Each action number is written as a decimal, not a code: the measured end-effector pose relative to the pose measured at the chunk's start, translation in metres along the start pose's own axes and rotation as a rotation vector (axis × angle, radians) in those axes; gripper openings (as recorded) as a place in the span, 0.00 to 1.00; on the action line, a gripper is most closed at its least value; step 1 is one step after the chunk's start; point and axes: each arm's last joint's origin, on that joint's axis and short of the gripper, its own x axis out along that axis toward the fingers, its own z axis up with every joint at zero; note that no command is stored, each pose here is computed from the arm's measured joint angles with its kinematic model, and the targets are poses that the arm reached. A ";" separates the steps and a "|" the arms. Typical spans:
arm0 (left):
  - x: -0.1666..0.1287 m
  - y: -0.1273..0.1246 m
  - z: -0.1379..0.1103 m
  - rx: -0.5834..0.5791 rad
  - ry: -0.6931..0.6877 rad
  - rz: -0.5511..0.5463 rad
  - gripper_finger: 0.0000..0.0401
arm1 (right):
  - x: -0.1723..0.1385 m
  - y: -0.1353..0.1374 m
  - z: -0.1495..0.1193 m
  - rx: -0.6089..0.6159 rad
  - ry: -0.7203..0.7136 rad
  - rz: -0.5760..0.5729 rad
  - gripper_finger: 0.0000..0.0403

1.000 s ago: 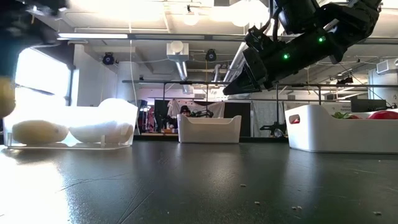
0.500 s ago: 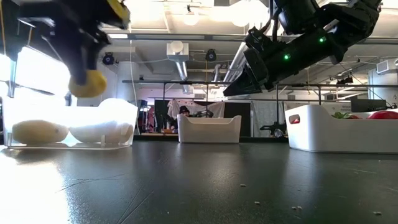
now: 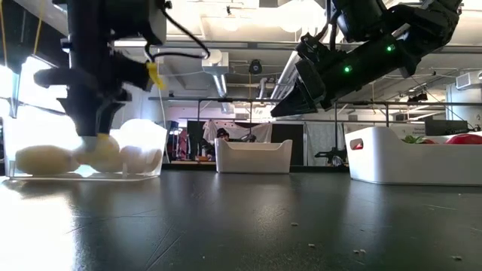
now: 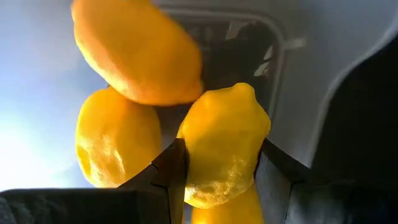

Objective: Sort produce into baskets
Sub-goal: Put the yellow lemon into the transparent bin, then return to Home Position

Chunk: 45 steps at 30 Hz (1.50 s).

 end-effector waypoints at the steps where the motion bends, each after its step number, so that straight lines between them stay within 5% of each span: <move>1: 0.003 0.001 -0.001 -0.006 0.005 0.000 0.30 | 0.000 0.000 0.000 0.000 0.000 0.000 0.00; 10: 0.013 0.009 -0.004 -0.041 0.013 0.004 0.33 | 0.000 0.000 0.000 0.002 0.001 0.000 0.00; 17: 0.011 0.005 -0.004 -0.026 -0.010 -0.002 0.53 | 0.000 0.000 0.000 0.002 0.001 0.000 0.00; 24: -0.011 0.001 -0.005 0.007 -0.185 -0.018 0.65 | 0.000 0.000 -0.001 -0.003 0.006 -0.001 0.00; 35: -0.017 0.005 -0.025 -0.032 -0.492 -0.183 0.63 | 0.000 0.000 -0.004 -0.018 0.036 -0.004 0.00; 45: -0.017 0.011 -0.038 -0.081 -0.905 -0.283 0.49 | 0.000 0.000 -0.001 -0.069 0.013 0.004 0.00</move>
